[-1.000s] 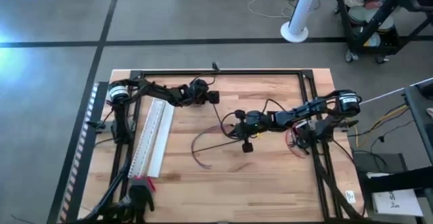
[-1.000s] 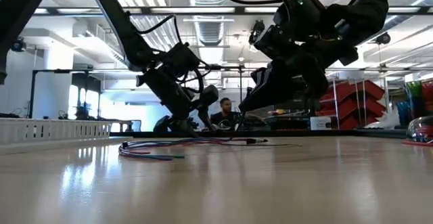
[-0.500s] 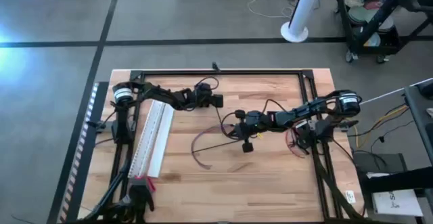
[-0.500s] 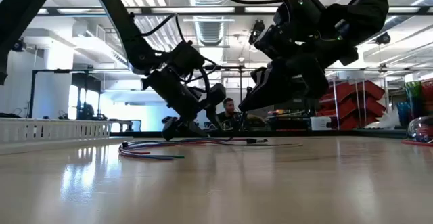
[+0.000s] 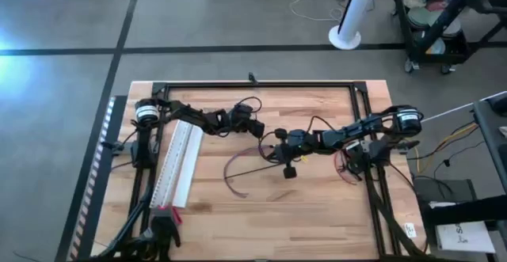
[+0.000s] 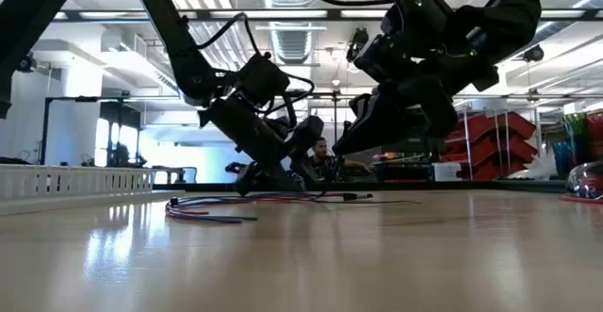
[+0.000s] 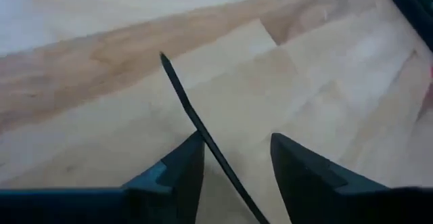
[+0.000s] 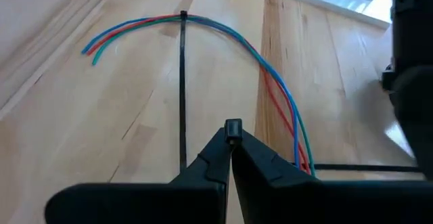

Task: Ziptie cables
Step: Wrap the cable wires using black ziptie

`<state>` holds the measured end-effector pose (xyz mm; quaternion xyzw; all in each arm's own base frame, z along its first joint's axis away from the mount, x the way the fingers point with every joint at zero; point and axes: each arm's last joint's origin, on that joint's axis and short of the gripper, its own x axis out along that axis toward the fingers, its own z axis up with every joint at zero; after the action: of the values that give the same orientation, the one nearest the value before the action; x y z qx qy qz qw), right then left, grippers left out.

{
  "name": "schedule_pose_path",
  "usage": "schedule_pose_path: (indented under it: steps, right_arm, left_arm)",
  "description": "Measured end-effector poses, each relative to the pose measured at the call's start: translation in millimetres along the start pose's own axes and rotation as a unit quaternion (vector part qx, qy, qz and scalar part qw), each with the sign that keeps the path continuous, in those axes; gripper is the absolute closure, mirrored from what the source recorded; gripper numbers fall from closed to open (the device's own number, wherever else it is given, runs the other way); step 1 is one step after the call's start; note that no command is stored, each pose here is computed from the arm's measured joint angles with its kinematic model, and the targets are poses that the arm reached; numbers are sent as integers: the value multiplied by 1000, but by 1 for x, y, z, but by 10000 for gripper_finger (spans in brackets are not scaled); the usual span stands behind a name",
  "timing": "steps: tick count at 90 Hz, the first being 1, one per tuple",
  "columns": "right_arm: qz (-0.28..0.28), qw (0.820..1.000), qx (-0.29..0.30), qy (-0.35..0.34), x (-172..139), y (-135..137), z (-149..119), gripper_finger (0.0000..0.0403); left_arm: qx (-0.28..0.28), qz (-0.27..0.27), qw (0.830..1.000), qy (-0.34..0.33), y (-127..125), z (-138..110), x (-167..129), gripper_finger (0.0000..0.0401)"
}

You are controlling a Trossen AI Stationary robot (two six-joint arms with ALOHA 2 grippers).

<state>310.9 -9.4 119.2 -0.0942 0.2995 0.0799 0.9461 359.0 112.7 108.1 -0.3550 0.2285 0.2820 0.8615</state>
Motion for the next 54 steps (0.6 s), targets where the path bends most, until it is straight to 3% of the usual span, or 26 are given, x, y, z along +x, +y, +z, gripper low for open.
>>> schedule_pose_path:
  steps: [13, 27, 40, 54]
  right_arm:
    - [0, 1000, 13, 0, 0, 0, 0, 403]
    - [5, 998, 59, 2, 0, 0, -1, 403]
    - [41, 992, 117, 9, -1, -4, -2, 403]
    - [66, 983, 169, 15, -2, -16, -2, 403]
  left_arm:
    - [39, -1, 999, 3, -2, -3, 0, 307]
    - [86, 19, 996, -8, -2, -7, -1, 388]
    - [187, 29, 982, -22, -12, -14, -3, 398]
    - [302, 28, 951, -57, -33, -28, -9, 401]
